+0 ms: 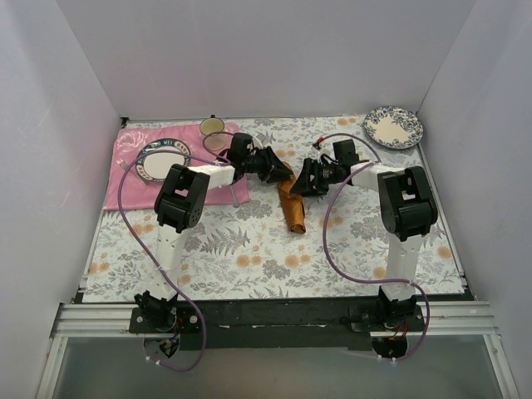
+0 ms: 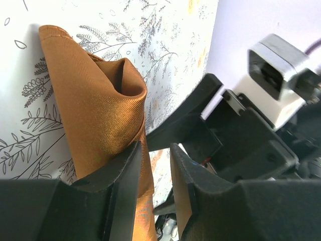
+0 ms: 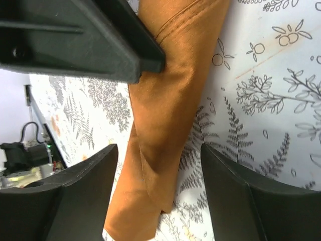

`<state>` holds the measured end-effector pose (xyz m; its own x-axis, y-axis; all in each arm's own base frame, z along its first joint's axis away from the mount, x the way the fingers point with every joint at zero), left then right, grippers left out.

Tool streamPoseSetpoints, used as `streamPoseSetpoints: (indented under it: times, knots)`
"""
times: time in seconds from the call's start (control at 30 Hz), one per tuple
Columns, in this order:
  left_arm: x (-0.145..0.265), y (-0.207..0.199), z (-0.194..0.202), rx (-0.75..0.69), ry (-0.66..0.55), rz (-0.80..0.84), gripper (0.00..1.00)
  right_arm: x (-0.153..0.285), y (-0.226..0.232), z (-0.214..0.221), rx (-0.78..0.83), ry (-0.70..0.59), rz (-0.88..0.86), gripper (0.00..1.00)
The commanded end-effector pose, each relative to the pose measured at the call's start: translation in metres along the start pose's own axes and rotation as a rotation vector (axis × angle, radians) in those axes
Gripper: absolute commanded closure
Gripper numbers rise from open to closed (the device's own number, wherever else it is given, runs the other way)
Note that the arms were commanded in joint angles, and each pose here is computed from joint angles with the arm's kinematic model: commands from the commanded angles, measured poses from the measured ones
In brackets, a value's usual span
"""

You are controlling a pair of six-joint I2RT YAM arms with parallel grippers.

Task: Fold the napkin, place the utensils inside, and roll it up
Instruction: Roll the napkin with the utensil

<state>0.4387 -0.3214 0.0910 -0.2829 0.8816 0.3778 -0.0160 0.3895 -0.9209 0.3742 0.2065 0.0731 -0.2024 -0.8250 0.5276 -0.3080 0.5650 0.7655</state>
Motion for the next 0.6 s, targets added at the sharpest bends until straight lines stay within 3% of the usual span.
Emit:
streamPoseSetpoints:
  times: [0.0, 0.27, 0.57]
  knots:
    - [0.0, -0.003, -0.008, -0.024, -0.016, 0.001, 0.71, 0.014, 0.011, 0.007, 0.106, 0.038, 0.067, 0.24]
    - [0.0, -0.003, -0.008, -0.025, -0.016, -0.002, 0.71, 0.009, 0.011, 0.039, 0.153, 0.102, 0.152, 0.25]
    - [-0.002, 0.004, -0.008, -0.014, -0.008, -0.012, 0.71, 0.011, -0.002, 0.064, 0.194, 0.156, 0.281, 0.32]
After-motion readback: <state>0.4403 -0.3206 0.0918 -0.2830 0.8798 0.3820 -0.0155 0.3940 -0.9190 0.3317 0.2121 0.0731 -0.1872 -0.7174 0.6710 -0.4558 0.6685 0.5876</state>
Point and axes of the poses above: each gripper's point midway between its finger pads, its own x axis back along the fingers, its own y axis along the line the jaws close on, z = x × y, the point moved 5 cm from there along x, back along the fingers
